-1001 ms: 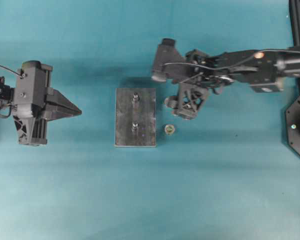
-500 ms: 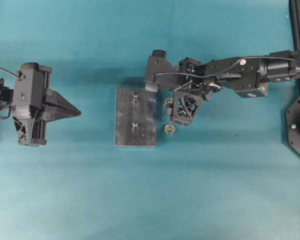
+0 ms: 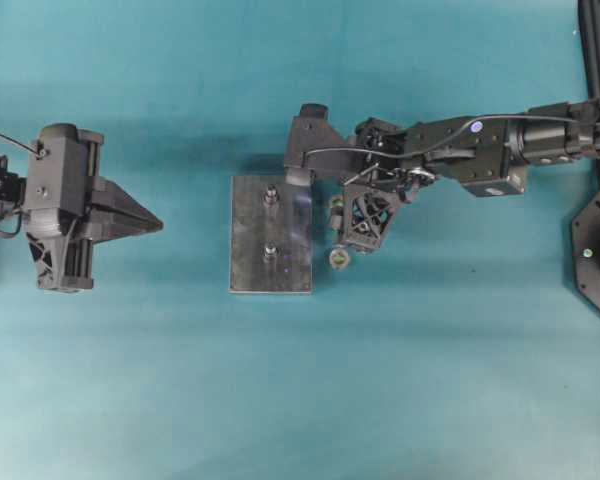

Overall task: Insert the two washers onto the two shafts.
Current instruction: 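Lower the right gripper, close on the upper washer and lift it, then carry the washer over the upper shaft and lower it onto the shaft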

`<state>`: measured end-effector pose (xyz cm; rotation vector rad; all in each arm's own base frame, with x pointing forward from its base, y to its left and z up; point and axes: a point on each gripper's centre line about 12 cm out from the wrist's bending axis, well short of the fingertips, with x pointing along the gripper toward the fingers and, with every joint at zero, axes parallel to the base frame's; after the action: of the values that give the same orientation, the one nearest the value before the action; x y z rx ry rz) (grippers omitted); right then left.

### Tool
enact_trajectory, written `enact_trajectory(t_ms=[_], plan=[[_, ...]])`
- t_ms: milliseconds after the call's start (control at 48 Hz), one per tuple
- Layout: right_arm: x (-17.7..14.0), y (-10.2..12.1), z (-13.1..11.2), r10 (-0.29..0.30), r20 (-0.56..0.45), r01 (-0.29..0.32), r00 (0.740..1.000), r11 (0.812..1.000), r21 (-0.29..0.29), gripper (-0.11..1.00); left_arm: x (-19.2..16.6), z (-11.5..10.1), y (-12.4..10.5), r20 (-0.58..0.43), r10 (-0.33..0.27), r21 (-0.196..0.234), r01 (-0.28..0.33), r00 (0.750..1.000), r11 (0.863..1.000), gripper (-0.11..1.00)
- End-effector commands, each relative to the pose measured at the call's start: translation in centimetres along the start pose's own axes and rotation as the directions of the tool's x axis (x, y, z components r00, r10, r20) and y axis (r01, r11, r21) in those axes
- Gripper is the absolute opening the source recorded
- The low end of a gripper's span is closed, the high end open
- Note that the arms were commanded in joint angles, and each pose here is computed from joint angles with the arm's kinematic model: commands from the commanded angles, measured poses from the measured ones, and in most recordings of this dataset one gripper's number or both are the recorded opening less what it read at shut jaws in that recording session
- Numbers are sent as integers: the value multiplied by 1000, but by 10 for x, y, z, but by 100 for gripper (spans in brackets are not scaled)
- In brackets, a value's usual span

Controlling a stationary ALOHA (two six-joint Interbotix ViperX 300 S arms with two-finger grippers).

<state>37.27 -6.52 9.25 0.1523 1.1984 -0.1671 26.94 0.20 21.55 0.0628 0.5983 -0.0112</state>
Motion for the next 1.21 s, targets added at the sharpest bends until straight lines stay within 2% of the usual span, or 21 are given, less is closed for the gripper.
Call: enact_trajectory(t_ms=[0,375,584,897,1188], plan=[[-3,0,8,0,25,0,1000,1000,-2,70,-1,7,1,24,3,2,-3,1000,1000,0],[-3,0,5,-1,-3,1,1000,1000,4,33,-1,6,1,23,3,2,-3,1000,1000,0],[-17,-3,12,-16,-15,16,1000,1000,-19,32,-1,8,1,37,4,2,-4,999,1000,0],[-67,-2,51,-16,45,17,999,1000,-25,32,-1,9,1,46,4,2,-4,999,1000,0],[-90,17,80,5,102,5,995,995,-96,32,-1,9,1,47,4,1,-4,999,1000,0]])
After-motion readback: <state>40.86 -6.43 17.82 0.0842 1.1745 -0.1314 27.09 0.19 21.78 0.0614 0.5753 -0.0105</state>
